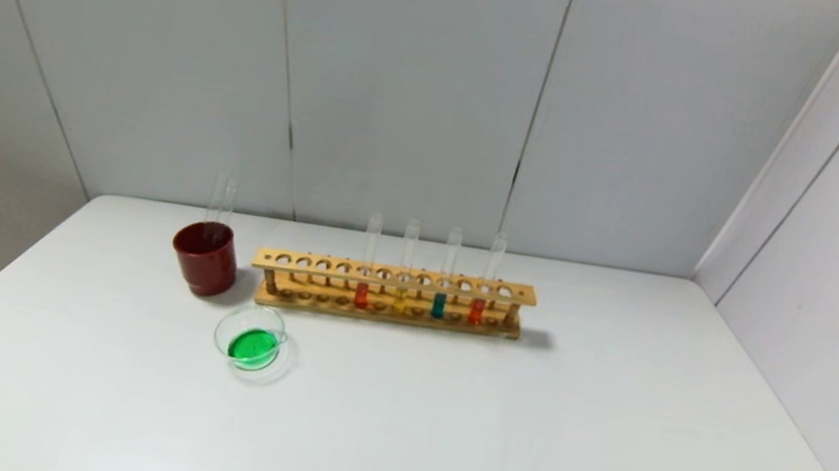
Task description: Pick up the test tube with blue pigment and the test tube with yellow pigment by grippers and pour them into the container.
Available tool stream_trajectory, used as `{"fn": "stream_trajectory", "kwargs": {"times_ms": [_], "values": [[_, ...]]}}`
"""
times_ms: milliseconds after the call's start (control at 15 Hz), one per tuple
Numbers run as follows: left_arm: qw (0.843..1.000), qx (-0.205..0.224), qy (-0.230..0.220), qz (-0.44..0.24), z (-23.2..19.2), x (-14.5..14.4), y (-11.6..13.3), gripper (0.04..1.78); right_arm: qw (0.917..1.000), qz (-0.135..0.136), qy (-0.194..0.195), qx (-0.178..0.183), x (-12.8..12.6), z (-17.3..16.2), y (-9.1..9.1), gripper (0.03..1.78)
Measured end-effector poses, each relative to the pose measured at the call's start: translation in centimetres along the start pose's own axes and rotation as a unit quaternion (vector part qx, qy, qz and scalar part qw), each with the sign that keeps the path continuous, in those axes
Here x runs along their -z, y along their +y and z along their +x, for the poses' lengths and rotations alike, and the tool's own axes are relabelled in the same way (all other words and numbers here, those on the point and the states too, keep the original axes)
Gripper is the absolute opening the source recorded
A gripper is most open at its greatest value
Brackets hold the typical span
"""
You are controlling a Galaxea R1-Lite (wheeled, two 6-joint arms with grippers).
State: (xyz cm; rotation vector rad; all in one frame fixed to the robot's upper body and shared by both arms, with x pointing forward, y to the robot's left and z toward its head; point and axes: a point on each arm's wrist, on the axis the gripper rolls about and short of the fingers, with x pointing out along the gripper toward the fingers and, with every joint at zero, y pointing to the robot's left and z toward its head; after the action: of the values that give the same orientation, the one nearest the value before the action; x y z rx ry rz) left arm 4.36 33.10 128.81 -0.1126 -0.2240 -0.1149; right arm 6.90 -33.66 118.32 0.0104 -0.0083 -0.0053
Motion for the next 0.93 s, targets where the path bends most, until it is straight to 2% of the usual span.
{"fn": "stream_trajectory", "kwargs": {"times_ms": [200, 333, 467, 600, 933], "values": [[1.0, 0.014, 0.025, 0.009, -0.2, 4.5, 0.5, 1.75, 1.0, 0.0, 0.0, 0.0, 0.0, 0.0, 0.0, 1.75], [0.998, 0.014, 0.042, 0.041, 0.1, 7.6, 0.9, 1.75, 1.0, 0.0, 0.0, 0.0, 0.0, 0.0, 0.0, 1.75], [0.994, -0.014, 0.066, 0.081, 0.2, 9.4, 1.3, 1.75, 1.0, 0.0, 0.0, 0.0, 0.0, 0.0, 0.0, 1.75], [0.988, -0.039, 0.112, 0.095, 0.0, 10.6, 1.5, 1.75, 1.0, 0.0, 0.0, 0.0, 0.0, 0.0, 0.0, 1.75], [0.988, -0.037, 0.111, 0.097, 0.0, 10.7, 1.5, 1.75, 1.0, 0.0, 0.0, 0.0, 0.0, 0.0, 0.0, 1.75]]}}
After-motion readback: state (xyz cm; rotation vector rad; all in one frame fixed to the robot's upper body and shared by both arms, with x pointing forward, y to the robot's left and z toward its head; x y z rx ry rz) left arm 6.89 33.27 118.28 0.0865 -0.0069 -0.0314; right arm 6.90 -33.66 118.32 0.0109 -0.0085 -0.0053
